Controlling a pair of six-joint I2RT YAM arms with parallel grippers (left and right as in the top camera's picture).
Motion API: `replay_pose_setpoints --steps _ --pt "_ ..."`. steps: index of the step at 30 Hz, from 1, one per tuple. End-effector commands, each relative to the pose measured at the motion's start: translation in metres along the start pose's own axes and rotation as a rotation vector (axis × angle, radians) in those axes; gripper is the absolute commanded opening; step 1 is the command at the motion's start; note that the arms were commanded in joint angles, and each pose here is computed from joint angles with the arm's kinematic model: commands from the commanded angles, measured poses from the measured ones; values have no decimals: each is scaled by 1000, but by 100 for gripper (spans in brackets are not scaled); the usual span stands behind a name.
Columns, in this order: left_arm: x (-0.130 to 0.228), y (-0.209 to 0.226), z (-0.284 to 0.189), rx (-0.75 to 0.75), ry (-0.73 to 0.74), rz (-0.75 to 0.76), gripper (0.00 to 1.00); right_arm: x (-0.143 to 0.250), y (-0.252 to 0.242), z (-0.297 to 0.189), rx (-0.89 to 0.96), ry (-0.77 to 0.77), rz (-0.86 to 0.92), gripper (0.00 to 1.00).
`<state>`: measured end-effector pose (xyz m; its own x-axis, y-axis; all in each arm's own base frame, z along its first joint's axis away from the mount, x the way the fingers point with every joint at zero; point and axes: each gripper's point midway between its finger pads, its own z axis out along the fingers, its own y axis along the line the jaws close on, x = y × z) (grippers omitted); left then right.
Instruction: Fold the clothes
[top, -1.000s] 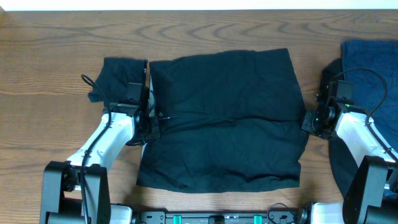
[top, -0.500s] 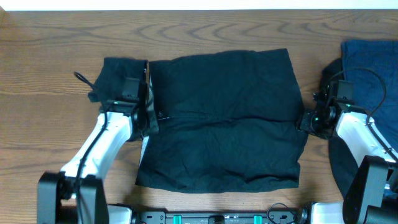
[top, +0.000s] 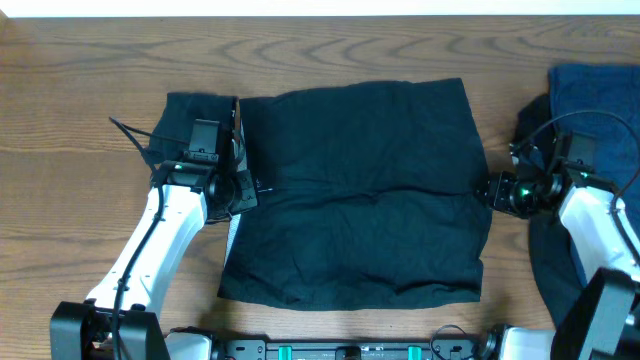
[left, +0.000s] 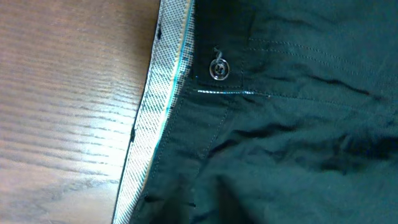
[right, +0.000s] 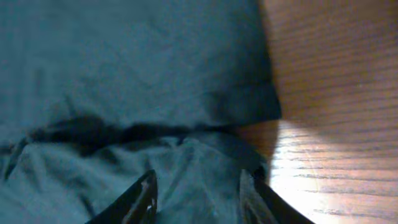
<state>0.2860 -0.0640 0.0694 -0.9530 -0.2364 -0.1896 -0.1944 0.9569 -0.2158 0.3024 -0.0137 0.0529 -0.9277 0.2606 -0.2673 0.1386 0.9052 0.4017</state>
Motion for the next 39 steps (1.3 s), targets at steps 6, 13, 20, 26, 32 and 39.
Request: replay_pose_setpoints --steps 6,13,20,26,32,39 --pt "-13 -23 11 125 -37 34 6 -19 23 -32 -46 -120 -53 37" --pt "-13 -37 38 187 17 43 6 -18 30 -5 -60 -68 -87 18" --pt "-12 -14 75 64 52 52 6 -21 32 40 -3 -26 -167 18" --pt "-6 -9 91 49 89 46 6 -5 11 65 95 63 -134 18" --pt "-20 -9 97 42 36 54 6 0 -20 74 242 84 -38 18" --pt "-52 -18 95 69 -99 95 6 -21 -28 90 262 5 -50 17"
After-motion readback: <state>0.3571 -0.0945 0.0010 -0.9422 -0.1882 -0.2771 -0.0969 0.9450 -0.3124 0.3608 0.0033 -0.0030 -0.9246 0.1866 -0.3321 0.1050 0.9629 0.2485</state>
